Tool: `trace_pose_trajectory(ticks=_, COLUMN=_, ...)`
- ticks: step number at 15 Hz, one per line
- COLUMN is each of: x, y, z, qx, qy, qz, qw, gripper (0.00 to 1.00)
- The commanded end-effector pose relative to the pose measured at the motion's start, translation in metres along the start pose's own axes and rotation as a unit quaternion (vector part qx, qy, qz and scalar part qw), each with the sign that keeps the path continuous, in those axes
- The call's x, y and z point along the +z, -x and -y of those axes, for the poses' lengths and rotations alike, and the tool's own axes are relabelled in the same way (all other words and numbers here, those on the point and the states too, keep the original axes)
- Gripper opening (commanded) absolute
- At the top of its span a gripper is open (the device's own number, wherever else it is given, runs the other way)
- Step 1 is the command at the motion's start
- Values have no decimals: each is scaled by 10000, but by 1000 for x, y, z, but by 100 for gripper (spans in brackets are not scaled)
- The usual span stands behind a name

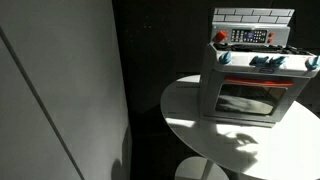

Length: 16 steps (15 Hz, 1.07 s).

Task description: Press the orange top button on the microwave oven controlling panel of the stove

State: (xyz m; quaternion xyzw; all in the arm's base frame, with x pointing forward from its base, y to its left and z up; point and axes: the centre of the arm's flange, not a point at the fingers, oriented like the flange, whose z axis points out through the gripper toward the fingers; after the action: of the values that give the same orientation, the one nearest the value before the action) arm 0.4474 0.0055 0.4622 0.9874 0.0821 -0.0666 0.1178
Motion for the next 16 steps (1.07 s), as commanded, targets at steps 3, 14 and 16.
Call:
trace_pose_trajectory(ticks=3, x=-1, y=0, z=0, qx=2, qy=1, qz=-9, qw=10000, gripper=100)
trace_pose_trajectory(ticks=14, x=-25, y=-29, z=-20, qx=538, qy=16, qz=-550, qw=9970, gripper=100)
trace_pose_trajectory(ticks=16, x=-37, y=-37, z=-27, qx=714, qy=-48, qz=-799, qw=9942, gripper=100)
